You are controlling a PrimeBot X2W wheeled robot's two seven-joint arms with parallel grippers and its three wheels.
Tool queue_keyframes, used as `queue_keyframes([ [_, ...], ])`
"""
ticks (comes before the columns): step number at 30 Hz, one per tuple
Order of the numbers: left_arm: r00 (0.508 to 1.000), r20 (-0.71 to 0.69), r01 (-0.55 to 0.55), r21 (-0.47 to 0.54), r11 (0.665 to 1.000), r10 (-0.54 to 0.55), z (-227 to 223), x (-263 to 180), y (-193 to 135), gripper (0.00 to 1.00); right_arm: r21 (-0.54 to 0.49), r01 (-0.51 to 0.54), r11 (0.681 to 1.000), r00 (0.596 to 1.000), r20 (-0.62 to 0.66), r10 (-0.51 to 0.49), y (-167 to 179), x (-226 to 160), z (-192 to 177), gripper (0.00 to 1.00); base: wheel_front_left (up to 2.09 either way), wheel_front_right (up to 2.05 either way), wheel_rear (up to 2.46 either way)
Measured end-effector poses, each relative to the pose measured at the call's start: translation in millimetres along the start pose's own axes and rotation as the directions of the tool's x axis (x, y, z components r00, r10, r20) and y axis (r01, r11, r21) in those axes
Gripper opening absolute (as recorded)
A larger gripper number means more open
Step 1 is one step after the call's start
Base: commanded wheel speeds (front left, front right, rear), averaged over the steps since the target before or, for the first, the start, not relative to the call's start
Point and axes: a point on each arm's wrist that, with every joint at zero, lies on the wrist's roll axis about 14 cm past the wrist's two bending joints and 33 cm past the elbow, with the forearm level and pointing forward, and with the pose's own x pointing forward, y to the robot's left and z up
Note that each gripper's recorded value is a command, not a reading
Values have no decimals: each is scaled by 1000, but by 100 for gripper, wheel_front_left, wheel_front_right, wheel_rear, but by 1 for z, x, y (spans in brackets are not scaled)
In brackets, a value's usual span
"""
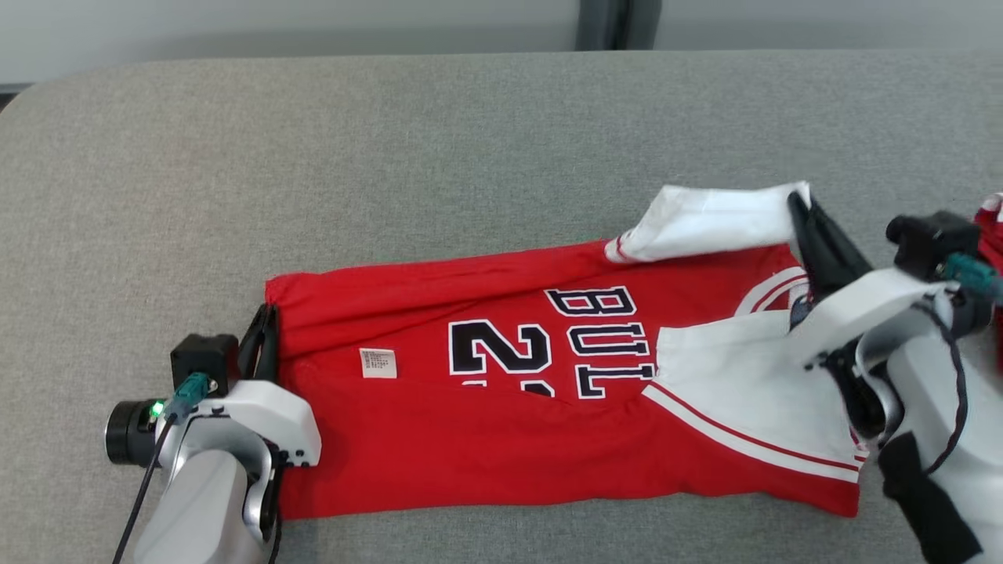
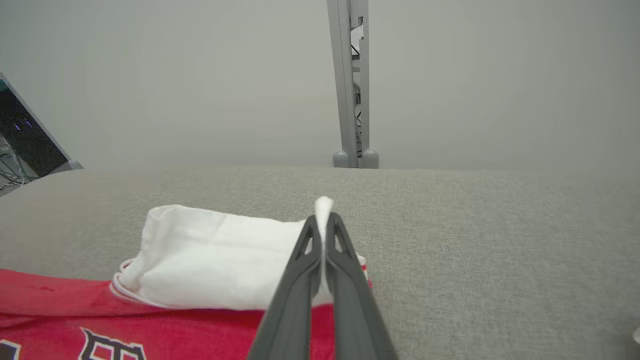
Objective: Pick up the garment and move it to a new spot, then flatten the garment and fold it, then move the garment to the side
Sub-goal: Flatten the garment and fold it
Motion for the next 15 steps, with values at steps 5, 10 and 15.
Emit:
queue_keyframes([
  [5, 999, -42, -3, -11, 1000, 3, -17, -17, -1, 0, 79, 24, 997, 1000, 0, -24, 9, -40, -15, 0, 0, 0, 0],
  [10, 998, -63, 1, -15, 1000, -2, -26, -29, -4, 0, 127, 66, 990, 998, -8, -66, 9, -70, -26, 0, 0, 0, 0],
  [15, 998, -66, 3, -21, 1000, -5, -29, -39, -6, 0, 155, 105, 982, 994, -8, -105, 6, -90, -30, 0, 0, 0, 0],
])
